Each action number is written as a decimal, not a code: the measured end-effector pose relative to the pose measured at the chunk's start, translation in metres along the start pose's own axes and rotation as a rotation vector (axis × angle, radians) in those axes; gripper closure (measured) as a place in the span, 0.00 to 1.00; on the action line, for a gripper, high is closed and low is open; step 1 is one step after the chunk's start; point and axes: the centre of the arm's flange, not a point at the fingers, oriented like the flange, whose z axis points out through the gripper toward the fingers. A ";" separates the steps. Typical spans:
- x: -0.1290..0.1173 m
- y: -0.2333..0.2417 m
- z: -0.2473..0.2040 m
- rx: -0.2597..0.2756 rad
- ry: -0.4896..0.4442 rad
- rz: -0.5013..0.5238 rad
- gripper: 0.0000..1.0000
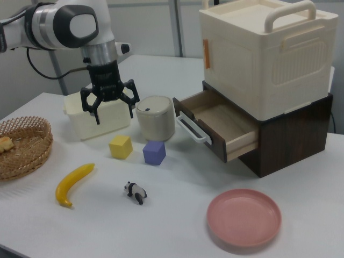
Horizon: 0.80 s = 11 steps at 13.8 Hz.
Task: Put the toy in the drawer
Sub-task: 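Move the open gripper over the panda toy and lower it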
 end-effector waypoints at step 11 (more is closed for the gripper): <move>-0.024 -0.035 0.071 -0.078 0.076 -0.280 0.00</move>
